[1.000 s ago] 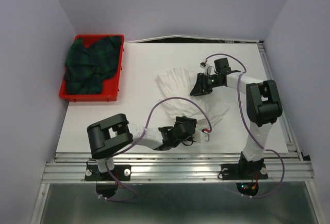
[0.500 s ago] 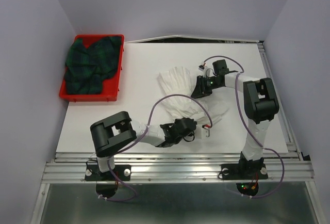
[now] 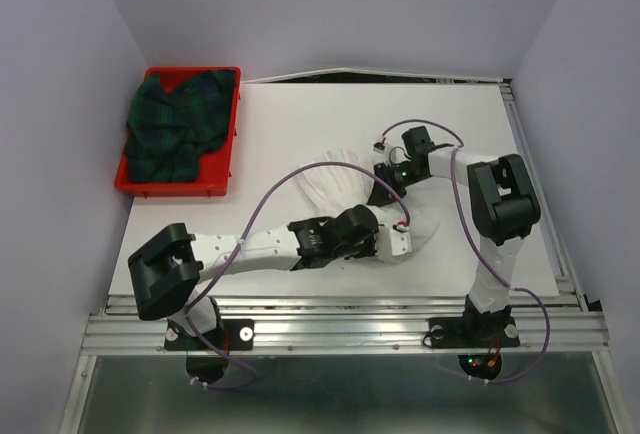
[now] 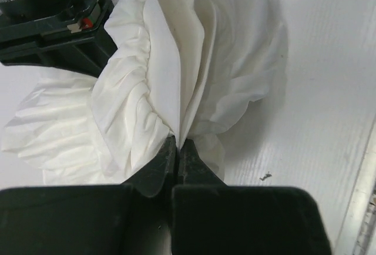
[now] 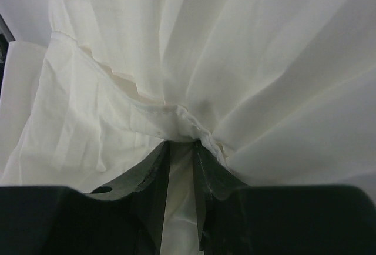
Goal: Fold and stack the skirts
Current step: Fold the skirt
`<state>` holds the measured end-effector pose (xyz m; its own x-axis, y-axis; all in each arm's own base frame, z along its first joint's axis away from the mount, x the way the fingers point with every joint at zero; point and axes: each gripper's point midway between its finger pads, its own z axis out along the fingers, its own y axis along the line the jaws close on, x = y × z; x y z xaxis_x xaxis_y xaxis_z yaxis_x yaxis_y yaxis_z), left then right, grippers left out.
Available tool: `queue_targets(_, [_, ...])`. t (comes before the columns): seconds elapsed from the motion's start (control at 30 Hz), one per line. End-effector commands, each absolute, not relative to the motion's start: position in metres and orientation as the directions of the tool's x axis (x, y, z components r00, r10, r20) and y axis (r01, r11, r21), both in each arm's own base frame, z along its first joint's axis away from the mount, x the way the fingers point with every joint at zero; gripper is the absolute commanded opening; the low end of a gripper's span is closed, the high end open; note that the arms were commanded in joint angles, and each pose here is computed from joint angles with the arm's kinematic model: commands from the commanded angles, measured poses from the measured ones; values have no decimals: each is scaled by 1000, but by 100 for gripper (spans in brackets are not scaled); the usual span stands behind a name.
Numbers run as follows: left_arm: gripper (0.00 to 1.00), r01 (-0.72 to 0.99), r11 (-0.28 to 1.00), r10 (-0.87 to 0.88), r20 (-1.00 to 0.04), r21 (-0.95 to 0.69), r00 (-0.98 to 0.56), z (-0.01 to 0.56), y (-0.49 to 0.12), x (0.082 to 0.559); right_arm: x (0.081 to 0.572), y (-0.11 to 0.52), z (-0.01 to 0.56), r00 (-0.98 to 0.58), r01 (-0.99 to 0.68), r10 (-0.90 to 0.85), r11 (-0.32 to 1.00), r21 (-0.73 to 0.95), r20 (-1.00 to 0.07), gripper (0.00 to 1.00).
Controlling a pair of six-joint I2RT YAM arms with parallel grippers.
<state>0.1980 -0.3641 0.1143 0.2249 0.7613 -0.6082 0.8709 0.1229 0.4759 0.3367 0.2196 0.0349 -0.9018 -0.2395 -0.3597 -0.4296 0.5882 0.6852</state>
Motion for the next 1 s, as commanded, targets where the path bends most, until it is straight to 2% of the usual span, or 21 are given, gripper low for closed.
queue_targets(0.0, [0,949,64,726,-667,310,168,133,-368,164,310,232,52,-841,-541,-338,539,646,-423,28])
queue_targets(0.17, [0,969,65,727,-676,237,116,126,-365,157,291,231,51,-841,-541,-362,539,645,-403,27])
queue_targets(0.2, [10,970,59,744,-658,237,115,118,-361,157,291,230,50,-841,-541,-365,544,641,-400,27])
queue_targets(0.3, [28,971,46,775,-622,236,115,95,-355,156,292,228,42,-846,-533,-371,563,631,-383,27])
queue_targets(0.5, [42,976,32,769,-629,216,114,92,-357,152,297,230,45,-845,-535,-366,562,630,-391,27])
queue_targets(0.67, [44,977,31,773,-625,209,109,88,-361,153,300,231,46,-845,-534,-365,563,631,-390,27])
queue_targets(0.73, [37,977,34,776,-621,210,106,85,-362,154,300,231,46,-846,-533,-364,563,632,-389,27])
queue_targets(0.8, [34,977,37,778,-620,211,104,83,-363,155,299,231,45,-848,-530,-365,564,633,-385,26])
queue_targets(0.87, [35,973,30,786,-607,227,118,81,-361,156,297,230,42,-850,-526,-367,567,634,-377,26])
queue_targets(0.97, [43,968,20,796,-590,251,137,79,-357,154,297,229,40,-851,-525,-370,568,634,-373,26])
